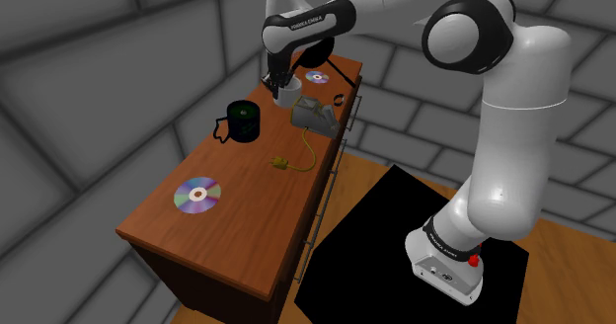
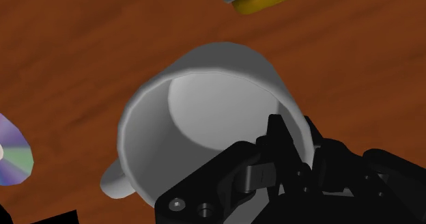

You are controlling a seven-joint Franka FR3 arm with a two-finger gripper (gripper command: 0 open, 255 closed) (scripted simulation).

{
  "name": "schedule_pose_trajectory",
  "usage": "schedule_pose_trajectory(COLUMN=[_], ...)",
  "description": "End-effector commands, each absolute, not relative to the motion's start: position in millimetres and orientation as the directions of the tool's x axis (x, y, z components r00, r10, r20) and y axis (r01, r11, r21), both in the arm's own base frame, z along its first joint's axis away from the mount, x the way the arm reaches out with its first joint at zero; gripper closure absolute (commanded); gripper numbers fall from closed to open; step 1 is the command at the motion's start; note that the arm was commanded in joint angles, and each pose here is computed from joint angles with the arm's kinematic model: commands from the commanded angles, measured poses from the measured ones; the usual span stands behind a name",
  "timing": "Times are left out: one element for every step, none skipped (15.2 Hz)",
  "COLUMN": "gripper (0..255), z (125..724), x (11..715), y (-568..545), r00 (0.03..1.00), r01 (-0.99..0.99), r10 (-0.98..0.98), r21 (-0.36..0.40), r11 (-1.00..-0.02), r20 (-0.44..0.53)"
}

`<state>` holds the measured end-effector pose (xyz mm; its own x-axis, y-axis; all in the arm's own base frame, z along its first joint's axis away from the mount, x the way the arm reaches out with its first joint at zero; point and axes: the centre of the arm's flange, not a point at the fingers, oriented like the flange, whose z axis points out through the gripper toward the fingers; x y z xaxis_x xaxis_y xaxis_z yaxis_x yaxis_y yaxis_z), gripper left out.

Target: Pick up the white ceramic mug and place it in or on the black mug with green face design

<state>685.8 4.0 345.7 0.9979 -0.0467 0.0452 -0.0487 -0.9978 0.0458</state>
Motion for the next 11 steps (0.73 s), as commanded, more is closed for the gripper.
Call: schedule_pose_trajectory(gripper=[255, 255, 255, 255, 255, 255, 255, 255, 255, 255, 255], z=[355.9, 361.2, 366.5, 371.8, 377.1, 382.3, 387.6, 392.9, 398.2, 403.5, 408.8], x=[685.3, 685.4, 685.4, 685.3, 685.3, 685.4, 685.4, 685.4, 685.4, 685.3, 685.3], y=[3.8, 3.8, 3.8, 3.8, 3.8, 3.8, 3.8, 3.8, 3.8, 3.8, 3.8], r00=[0.998, 0.998, 0.998, 0.998, 0.998, 0.998, 0.998, 0.998, 0.998, 0.998, 0.998], r01=[-0.049, -0.049, -0.049, -0.049, -0.049, -0.049, -0.049, -0.049, -0.049, -0.049, -0.049], r10=[-0.047, -0.047, -0.047, -0.047, -0.047, -0.047, -0.047, -0.047, -0.047, -0.047, -0.047], r21=[0.046, 0.046, 0.046, 0.046, 0.046, 0.046, 0.046, 0.046, 0.046, 0.046, 0.046], r11=[-0.998, -0.998, -0.998, -0.998, -0.998, -0.998, -0.998, -0.998, -0.998, -0.998, -0.998], r20=[0.045, 0.045, 0.045, 0.045, 0.045, 0.045, 0.045, 0.045, 0.045, 0.045, 0.045])
